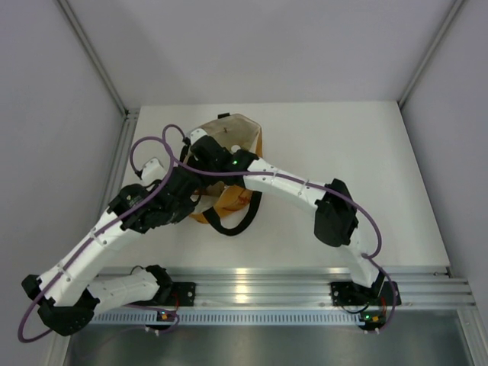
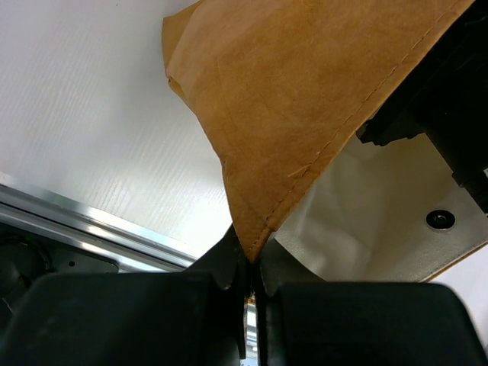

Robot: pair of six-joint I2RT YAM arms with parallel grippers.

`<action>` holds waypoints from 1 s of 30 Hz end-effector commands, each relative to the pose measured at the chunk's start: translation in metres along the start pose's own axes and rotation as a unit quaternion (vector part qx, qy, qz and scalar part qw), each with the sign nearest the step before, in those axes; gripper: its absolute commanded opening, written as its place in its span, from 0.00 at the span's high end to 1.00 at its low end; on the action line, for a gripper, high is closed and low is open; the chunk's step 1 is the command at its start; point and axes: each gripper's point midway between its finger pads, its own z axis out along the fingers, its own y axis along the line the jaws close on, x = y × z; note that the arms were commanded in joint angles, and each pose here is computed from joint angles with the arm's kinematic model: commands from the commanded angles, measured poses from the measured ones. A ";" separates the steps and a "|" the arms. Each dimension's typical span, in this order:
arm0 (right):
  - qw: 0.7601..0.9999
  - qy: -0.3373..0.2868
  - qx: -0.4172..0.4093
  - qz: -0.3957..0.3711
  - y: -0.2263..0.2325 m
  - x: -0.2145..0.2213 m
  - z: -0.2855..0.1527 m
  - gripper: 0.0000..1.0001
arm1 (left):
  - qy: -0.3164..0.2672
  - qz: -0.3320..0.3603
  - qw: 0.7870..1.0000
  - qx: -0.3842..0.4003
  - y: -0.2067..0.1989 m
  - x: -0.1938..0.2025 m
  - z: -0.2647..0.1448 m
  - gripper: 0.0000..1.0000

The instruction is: Take the personal care products out of the canvas bag

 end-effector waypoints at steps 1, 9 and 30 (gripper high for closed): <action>0.998 -0.066 0.006 0.000 -0.002 -0.044 -0.038 1.00 | -0.040 -0.011 0.999 0.019 -0.007 -0.022 -0.011 1.00; 0.990 -0.137 -0.001 0.012 -0.008 -0.097 -0.094 1.00 | -0.046 -0.016 0.999 0.018 -0.010 -0.024 -0.009 1.00; 0.968 -0.248 0.000 0.028 -0.032 -0.157 -0.216 1.00 | -0.043 -0.023 0.999 -0.009 -0.012 -0.018 0.005 1.00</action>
